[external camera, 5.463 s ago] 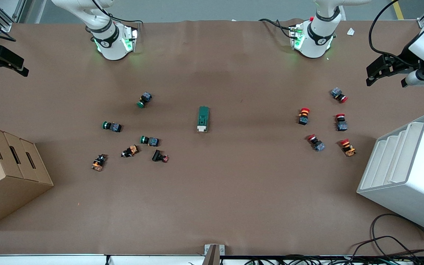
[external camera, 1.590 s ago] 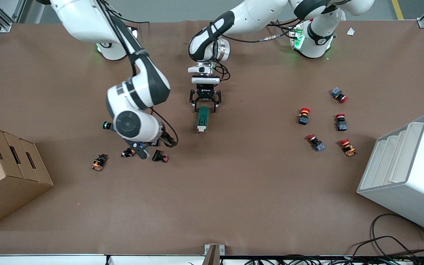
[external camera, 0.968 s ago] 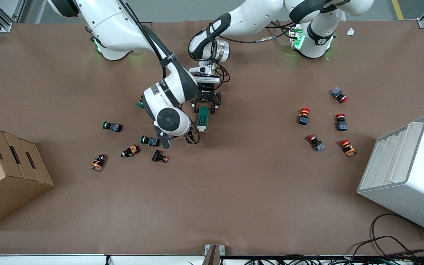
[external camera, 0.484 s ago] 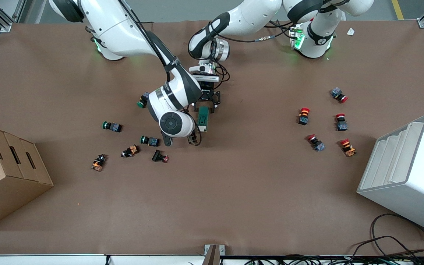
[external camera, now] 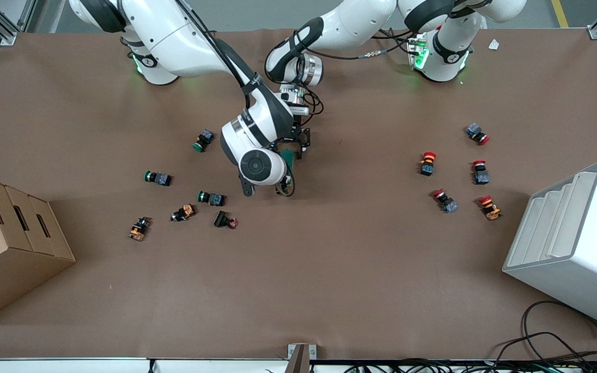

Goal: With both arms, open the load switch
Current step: 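Press the white handle down into the switch with the right gripper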

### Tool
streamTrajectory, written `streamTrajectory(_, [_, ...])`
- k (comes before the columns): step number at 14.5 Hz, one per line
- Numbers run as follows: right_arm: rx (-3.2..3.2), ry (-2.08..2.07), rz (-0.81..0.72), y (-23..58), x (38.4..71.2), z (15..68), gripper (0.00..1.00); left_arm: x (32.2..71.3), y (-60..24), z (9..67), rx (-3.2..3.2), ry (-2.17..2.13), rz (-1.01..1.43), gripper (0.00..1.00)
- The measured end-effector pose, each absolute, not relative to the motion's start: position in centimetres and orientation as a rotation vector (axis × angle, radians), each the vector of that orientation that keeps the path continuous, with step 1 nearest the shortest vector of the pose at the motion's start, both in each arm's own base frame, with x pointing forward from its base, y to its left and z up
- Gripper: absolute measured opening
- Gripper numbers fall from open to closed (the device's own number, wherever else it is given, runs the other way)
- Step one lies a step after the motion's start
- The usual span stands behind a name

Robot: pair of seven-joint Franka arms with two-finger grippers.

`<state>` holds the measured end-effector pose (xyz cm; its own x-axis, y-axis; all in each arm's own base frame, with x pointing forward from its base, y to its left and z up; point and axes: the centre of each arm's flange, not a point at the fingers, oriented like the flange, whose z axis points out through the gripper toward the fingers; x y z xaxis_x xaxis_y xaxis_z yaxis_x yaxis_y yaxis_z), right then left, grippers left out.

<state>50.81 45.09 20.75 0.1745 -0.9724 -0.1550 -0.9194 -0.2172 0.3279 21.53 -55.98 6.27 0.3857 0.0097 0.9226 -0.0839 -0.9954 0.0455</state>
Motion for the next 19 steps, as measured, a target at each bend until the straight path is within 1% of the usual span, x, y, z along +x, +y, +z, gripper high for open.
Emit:
streamTrajectory(4, [2.247,-1.781,-0.541,45.6,50.8,22.9,1.00,21.4,-56.0,6.2,2.554,-0.107,1.703,0.98])
streamTrajectory(8, [2.227,-1.734,-0.574,46.1,50.0,23.6,1.00,21.2,-56.0,6.0,2.552,-0.116,1.712,0.98])
streamTrajectory(14, [2.195,-1.644,-0.627,47.5,47.3,23.1,1.00,21.1,-56.0,6.0,2.550,-0.118,1.716,0.98])
streamTrajectory(19, [2.182,-1.624,-0.628,47.6,46.5,22.1,1.00,21.0,-56.0,6.0,2.550,-0.119,1.716,0.99])
